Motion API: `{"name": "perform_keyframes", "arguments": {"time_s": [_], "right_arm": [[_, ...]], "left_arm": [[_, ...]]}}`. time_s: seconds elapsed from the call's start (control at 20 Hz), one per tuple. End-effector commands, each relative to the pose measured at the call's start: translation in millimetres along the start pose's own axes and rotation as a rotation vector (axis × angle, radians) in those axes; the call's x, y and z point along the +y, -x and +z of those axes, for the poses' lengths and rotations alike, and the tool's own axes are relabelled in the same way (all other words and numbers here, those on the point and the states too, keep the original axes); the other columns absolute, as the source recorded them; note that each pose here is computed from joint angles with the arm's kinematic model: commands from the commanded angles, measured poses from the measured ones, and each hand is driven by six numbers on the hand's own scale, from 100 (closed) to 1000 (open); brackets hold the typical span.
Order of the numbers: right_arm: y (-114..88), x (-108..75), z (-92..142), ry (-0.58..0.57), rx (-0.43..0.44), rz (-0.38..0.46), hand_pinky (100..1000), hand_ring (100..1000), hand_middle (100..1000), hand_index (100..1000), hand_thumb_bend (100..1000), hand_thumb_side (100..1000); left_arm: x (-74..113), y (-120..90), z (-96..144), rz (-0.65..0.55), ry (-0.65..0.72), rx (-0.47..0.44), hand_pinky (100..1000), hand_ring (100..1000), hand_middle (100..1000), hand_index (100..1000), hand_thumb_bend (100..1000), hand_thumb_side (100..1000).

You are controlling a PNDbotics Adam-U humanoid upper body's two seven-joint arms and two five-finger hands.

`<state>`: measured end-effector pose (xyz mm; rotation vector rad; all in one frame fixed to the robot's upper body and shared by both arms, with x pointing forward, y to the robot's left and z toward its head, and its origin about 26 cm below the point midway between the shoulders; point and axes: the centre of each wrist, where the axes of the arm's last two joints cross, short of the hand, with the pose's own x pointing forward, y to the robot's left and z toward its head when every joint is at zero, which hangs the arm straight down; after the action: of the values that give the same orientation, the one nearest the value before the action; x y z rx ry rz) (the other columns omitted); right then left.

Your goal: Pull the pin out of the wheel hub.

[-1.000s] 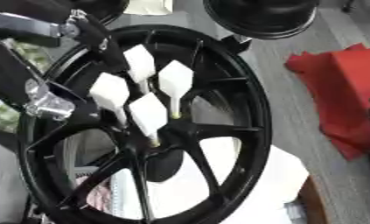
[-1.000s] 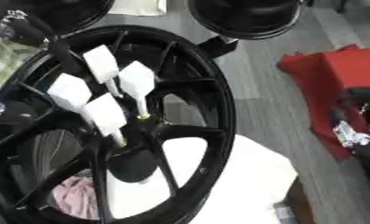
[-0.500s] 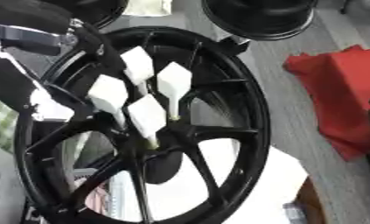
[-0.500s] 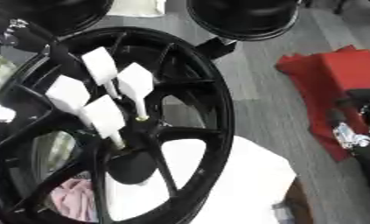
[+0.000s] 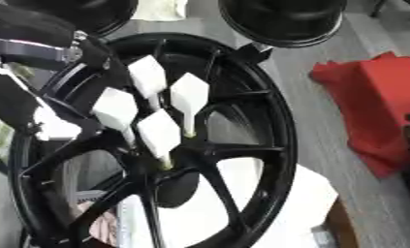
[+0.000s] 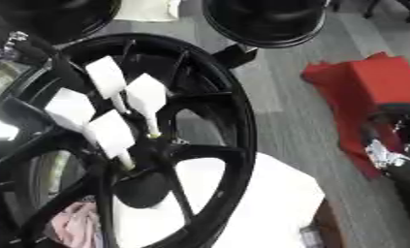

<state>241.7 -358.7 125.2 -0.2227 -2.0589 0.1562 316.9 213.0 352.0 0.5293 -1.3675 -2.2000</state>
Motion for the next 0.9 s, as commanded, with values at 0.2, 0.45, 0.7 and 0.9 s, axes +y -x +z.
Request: {"name": "perform_keyframes", "arguments": {"time_s": [0.2,0.45,0.7,0.9], "right_arm": [[-7,-0.6,-4,-0.011,-0.022,0.018,950,701,504,679,350,114],[-7,0.4,-4,-0.011,-0.018,0.016,951,702,504,680,348,114],[-7,1.3,-4,-0.010,-0.017,0.014,951,702,504,680,347,115],[-6,1.8,-5,-0.011,-0.016,0.013,951,702,504,680,345,116]], "left_arm": [[4.4,5,8,-0.014,-0.011,0.058,855,873,822,915,271,475],[1.6,9,4,-0.034,-0.001,0.099,849,871,817,905,264,454],[-1.3,15,1,-0.034,0.009,0.122,845,869,818,901,264,438],[-1.9,17,-2,-0.036,0.011,0.128,841,861,799,888,244,430]]}}
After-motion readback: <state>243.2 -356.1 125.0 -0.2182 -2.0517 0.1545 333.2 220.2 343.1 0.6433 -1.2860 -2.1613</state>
